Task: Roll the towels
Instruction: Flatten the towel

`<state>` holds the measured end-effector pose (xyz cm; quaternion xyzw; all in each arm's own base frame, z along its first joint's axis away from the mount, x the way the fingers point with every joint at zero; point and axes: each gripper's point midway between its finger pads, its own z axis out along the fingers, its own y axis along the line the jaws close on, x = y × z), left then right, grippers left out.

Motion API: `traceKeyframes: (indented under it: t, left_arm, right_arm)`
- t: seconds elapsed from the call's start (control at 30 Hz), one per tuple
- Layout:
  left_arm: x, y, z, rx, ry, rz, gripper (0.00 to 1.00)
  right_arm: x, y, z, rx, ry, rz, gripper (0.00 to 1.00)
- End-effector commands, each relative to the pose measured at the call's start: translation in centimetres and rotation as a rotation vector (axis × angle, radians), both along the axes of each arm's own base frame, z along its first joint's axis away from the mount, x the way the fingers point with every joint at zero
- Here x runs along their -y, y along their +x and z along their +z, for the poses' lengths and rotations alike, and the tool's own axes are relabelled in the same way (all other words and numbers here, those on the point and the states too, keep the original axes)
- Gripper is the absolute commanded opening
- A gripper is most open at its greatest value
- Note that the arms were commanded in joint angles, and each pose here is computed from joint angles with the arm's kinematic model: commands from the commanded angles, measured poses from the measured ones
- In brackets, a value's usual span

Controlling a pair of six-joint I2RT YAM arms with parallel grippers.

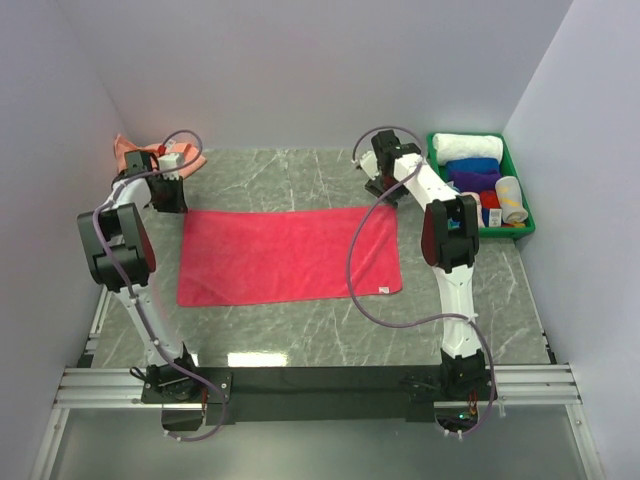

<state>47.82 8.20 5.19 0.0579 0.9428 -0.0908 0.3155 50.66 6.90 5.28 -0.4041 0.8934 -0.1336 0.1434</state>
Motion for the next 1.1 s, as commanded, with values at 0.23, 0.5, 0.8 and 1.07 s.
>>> traceKeyframes:
  t: [0.23,0.5,0.8,1.07]
  left_arm:
    - [-1.7,-1.3,10.1,0.121,0.067,0.007,0.57]
    - [1.3,-12.6,9.8,-0.015,0.036,-0.168,0.47]
    - [4.2,-21.6,4.6,-0.179,-0.001,-0.250,0.28]
    - [5.1,-24.8,2.5,-0.242,-0.017,-0.236,0.25]
  right_arm:
    - [0.7,-4.6,9.1,0.030,0.155,-0.025,0.59]
    - [-2.1,-19.3,4.8,-0.431,0.322,-0.004,0.21]
    - [-3.8,-25.6,0.4,-0.544,0.285,0.020,0.12]
    - [-3.6,-24.5,-2.4,-0.496,0.233,-0.047,0.10]
